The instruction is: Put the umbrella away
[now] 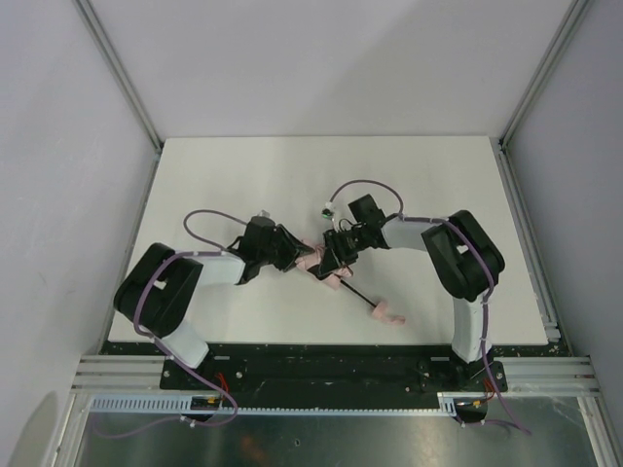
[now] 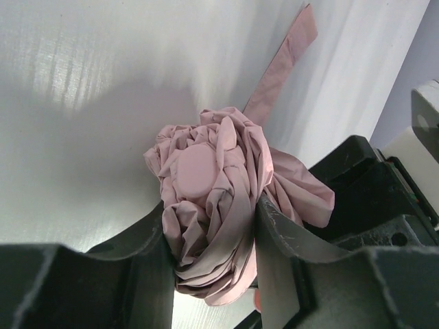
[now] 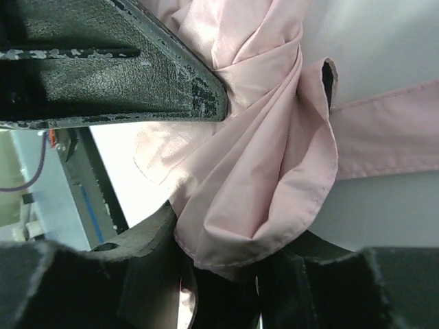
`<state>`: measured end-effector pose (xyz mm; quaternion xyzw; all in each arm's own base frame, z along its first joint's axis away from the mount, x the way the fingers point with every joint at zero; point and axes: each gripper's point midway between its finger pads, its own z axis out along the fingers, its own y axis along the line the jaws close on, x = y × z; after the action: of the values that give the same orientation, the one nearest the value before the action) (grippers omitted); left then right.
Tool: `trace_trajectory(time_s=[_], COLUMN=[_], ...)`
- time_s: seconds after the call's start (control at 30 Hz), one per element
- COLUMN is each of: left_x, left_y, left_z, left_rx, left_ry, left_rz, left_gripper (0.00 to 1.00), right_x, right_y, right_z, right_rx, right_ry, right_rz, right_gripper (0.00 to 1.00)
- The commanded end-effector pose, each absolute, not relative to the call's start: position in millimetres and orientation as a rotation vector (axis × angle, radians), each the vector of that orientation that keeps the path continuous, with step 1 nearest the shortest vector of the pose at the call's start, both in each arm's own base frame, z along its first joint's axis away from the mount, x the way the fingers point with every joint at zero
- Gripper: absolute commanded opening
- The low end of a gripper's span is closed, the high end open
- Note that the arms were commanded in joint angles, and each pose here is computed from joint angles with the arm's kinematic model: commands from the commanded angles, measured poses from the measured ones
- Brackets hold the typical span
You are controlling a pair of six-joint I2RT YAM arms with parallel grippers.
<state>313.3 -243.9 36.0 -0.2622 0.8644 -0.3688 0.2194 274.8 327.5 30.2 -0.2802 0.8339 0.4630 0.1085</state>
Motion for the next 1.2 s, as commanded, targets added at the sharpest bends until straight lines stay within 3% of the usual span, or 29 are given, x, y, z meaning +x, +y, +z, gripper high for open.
trace_trajectory(time_s=[0.0,0.1,0.2,0.5,1.03,1.1,1.17], left_x=[291,288,286,283,269,269,268], left_y=[-200,-199,-199,-202,-201,-202,-203], left_z=[-10,-11,-11,-8,-18,-18,-18], left_rx=[-0.72,-0.737,-0.762,-0.815,-0.938,-0.939,-0.936], left_ry=[2.501,2.511,2.527,2.551,2.61,2.615,2.623], left_rz=[-0.702,-0.694,-0.685,-0.695,-0.632,-0.627,-0.626], left_gripper=[0.08,0.03,0.0,0.0,0.0,0.0,0.0], right_x=[291,298,297,289,288,292,295], right_y=[296,299,305,335,356,351,347], right_z=[27,50,65,65,26,22,21], right_rx=[-0.682,-0.722,-0.788,-0.91,-0.968,-0.947,-0.932], right_ry=[2.569,2.483,2.407,2.281,2.204,2.196,2.191], right_rz=[0.987,0.873,0.773,0.59,0.238,0.163,0.113], right_gripper=[0.47,0.6,0.66,0.7,0.69,0.64,0.51])
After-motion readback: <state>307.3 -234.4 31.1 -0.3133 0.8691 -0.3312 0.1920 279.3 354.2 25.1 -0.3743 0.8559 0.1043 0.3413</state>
